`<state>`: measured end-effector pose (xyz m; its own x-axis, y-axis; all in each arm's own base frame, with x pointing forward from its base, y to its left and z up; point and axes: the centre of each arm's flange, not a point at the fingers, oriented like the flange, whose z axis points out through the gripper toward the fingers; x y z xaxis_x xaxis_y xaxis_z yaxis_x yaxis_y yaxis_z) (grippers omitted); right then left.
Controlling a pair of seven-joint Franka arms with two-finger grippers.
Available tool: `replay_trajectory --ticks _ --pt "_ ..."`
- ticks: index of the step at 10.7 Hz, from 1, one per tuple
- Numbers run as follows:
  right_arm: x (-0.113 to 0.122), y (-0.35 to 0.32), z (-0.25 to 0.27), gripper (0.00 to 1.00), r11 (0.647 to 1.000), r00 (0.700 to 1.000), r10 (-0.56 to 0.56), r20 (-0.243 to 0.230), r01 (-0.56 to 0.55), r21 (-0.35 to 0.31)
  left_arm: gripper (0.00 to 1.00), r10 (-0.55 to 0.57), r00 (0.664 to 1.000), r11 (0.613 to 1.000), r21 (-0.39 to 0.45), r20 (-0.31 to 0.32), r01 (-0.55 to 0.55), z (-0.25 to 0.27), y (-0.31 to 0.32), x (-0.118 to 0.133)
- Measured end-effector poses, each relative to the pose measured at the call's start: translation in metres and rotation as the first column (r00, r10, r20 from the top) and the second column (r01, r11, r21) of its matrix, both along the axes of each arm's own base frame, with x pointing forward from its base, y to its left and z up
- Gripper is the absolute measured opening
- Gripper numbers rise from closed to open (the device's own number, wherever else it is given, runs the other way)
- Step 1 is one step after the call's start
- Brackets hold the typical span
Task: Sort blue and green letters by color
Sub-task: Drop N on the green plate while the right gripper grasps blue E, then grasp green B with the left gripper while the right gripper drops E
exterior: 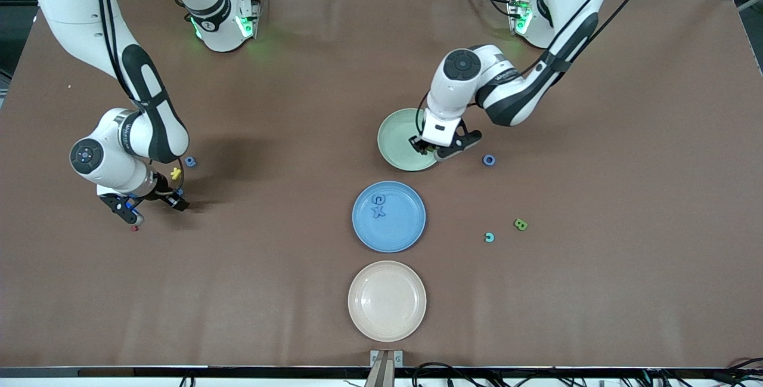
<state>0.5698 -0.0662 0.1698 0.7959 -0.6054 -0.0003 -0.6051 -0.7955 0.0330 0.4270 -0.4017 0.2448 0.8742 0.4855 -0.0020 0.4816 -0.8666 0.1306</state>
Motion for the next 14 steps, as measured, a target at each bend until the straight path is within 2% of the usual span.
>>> replay_trajectory --ticks 1,2,3,4,5,6,7,8,10,11,14 --pt "0.000 0.001 0.000 0.69 1.000 1.000 0.001 0.003 -0.001 0.002 0.37 -0.003 1.000 1.000 0.000 -0.001 0.003 0.000 -0.001 -0.001" --pt "0.000 0.002 0.000 0.68 1.000 1.000 0.001 0.005 -0.001 0.003 0.49 0.004 1.000 1.000 0.002 0.000 -0.004 -0.001 0.001 0.002" --pt "0.000 0.002 0.000 0.61 1.000 1.000 0.001 0.008 -0.001 0.004 0.63 0.012 1.000 1.000 0.002 0.001 -0.012 -0.001 0.004 0.006" --pt "0.000 0.003 0.001 0.59 1.000 1.000 0.001 0.008 -0.001 0.004 0.76 0.020 1.000 1.000 0.000 0.003 -0.020 0.000 0.006 0.010" --pt "0.000 0.002 0.002 0.53 1.000 1.000 0.000 0.009 0.000 0.005 0.90 0.025 1.000 1.000 -0.001 0.005 -0.025 0.001 0.008 0.014" --pt "0.000 0.002 0.002 0.52 1.000 1.000 -0.001 0.009 0.000 0.005 0.99 0.035 0.999 0.999 0.006 0.008 -0.036 -0.001 0.013 0.020" --pt "0.000 0.002 0.003 0.44 1.000 1.000 -0.002 0.009 0.002 0.006 1.00 0.025 0.999 0.999 0.027 0.030 -0.026 -0.004 0.025 0.031" --pt "0.000 0.001 0.004 0.41 1.000 1.000 -0.004 0.008 0.004 0.008 1.00 0.025 0.998 0.998 0.048 0.056 -0.028 -0.005 0.042 0.050" --pt "0.001 0.004 0.006 0.27 1.000 1.000 0.001 0.011 -0.001 0.012 1.00 0.063 0.994 0.995 0.066 0.092 -0.069 -0.004 0.078 0.091" --pt "0.001 0.005 0.006 0.27 1.000 1.000 0.004 0.008 -0.004 0.013 1.00 0.073 0.992 0.994 0.076 0.101 -0.081 -0.006 0.093 0.105" --pt "0.001 0.029 0.007 0.27 0.998 0.998 0.043 -0.044 -0.040 0.050 1.00 0.134 0.983 0.985 0.094 0.127 -0.147 -0.008 0.133 0.142"
